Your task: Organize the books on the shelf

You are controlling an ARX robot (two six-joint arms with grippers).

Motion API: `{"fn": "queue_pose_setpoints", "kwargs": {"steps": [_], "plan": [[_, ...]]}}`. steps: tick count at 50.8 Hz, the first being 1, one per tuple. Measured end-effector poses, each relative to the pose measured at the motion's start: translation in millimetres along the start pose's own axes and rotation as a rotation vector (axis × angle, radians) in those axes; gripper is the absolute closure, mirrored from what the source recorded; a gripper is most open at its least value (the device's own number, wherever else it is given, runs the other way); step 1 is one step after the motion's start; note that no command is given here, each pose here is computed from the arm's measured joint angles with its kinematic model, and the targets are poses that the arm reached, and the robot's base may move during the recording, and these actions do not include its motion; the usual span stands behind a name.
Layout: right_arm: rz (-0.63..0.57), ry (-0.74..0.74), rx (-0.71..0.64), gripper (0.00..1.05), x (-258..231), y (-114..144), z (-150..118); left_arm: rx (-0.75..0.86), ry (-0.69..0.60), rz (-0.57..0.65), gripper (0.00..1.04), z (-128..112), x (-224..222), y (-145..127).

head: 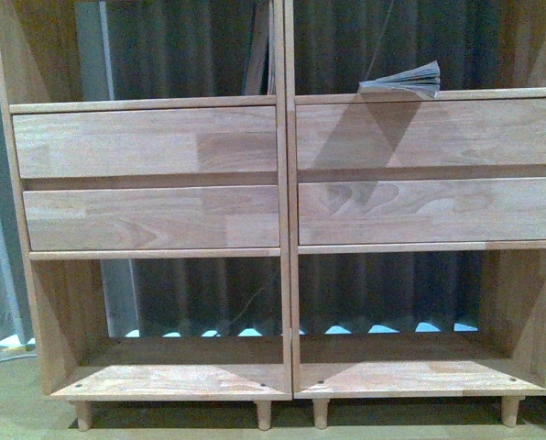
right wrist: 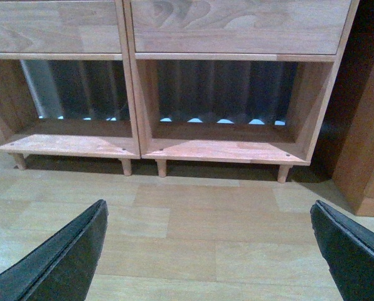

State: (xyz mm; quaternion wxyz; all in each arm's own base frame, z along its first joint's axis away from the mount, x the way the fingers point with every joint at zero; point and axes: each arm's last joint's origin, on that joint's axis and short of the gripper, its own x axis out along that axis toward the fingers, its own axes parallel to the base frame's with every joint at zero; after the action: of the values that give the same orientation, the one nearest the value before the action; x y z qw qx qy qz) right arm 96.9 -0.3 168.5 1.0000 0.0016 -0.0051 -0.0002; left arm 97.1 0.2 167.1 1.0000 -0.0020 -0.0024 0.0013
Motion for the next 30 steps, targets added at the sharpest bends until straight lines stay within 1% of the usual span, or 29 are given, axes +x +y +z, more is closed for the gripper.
{"fn": "queue_pose_setpoints", "kwargs": {"steps": [30], "plan": [[0.000,0.000,0.000,0.07,0.0,0.0,0.0,0.000,0.000,0.000,0.07,0.0,0.0,0.0]]}}
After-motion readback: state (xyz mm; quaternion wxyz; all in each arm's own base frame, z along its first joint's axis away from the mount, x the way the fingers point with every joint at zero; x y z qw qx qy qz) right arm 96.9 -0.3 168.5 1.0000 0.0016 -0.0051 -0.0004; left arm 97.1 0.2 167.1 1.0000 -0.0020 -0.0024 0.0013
